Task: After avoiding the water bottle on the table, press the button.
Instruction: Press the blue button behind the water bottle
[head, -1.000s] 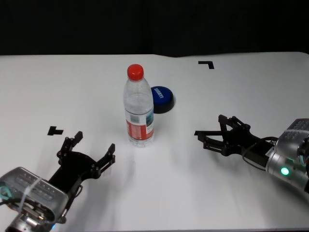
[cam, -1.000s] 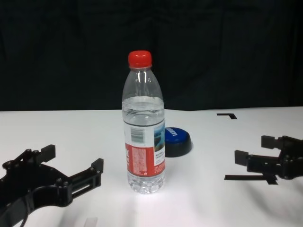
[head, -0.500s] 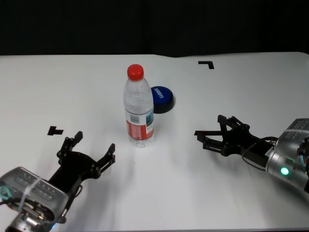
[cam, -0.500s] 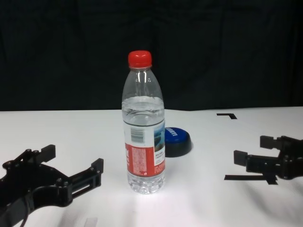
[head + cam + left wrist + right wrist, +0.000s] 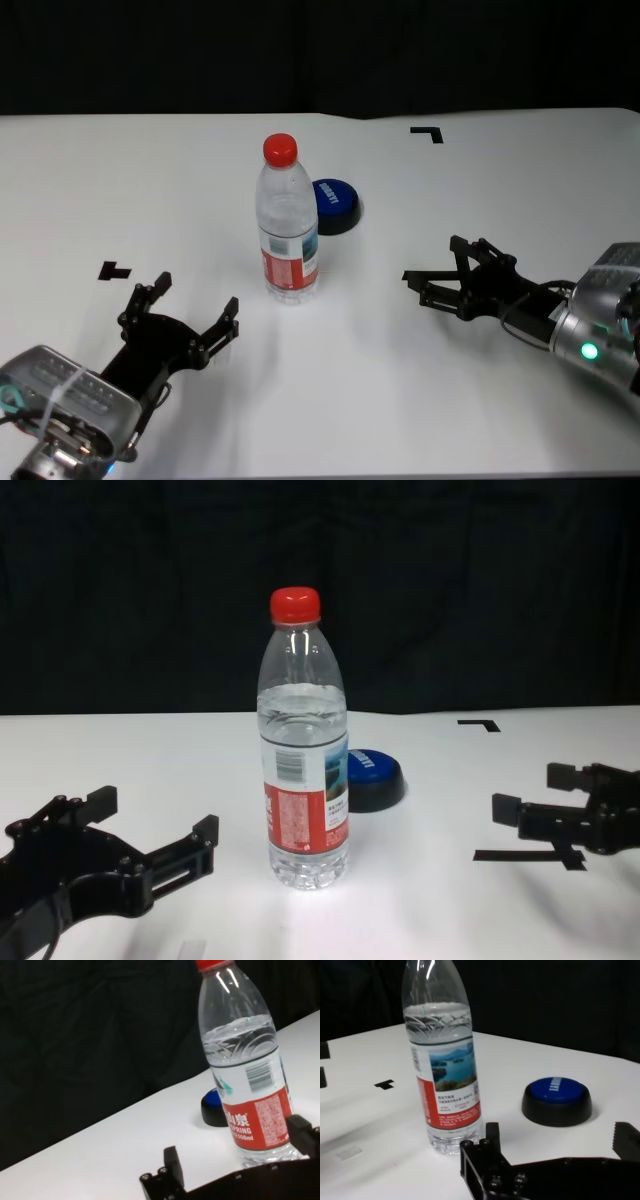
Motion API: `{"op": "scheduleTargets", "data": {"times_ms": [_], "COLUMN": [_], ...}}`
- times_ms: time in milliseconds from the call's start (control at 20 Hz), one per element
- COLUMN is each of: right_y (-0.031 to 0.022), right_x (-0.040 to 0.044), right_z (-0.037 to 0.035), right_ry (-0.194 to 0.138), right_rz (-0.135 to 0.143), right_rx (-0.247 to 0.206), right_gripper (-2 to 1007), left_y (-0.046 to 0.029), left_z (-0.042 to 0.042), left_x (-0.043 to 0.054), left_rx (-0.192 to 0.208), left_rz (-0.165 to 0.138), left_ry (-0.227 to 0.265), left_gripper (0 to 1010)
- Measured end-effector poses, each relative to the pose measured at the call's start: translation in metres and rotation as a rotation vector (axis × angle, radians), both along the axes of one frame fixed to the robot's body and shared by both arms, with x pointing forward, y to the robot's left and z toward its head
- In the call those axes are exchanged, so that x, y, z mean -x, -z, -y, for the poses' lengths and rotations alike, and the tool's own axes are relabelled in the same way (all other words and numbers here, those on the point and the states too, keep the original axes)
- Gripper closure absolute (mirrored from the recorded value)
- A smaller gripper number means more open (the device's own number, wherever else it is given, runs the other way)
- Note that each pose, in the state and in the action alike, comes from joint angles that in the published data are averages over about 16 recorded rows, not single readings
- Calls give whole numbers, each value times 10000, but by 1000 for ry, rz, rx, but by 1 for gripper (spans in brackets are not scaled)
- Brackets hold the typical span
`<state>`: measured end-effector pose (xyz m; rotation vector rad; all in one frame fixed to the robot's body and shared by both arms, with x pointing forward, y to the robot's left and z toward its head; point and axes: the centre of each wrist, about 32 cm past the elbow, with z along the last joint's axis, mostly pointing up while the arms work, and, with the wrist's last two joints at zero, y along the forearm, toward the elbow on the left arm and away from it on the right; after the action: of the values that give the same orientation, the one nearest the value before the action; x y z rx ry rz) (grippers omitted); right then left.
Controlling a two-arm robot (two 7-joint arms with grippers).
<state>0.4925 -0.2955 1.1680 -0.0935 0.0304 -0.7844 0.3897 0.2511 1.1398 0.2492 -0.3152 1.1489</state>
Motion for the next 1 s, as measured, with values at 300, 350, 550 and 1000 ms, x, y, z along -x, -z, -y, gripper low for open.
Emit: {"op": "scheduleTargets", "data": {"times_ms": [300,350,550,1000], "right_y": [-20,-23,-38,-82], "right_x": [-55,-66,-113,-248], "right_z": [19,23,39,86], "right_ry": [-4,-5,-6,-4], "right_rz": [9,11,18,33], "right_rx": [1,1,3,14], "right_gripper": [2,2,2,2], "left_y": [0,0,0,0], "left_z": [0,0,0,0], "left_x": [0,0,0,0], "left_rx": [0,0,0,0], "left_rz": [0,0,0,0], "left_ry": [0,0,0,0], "left_gripper": [7,7,7,7]}}
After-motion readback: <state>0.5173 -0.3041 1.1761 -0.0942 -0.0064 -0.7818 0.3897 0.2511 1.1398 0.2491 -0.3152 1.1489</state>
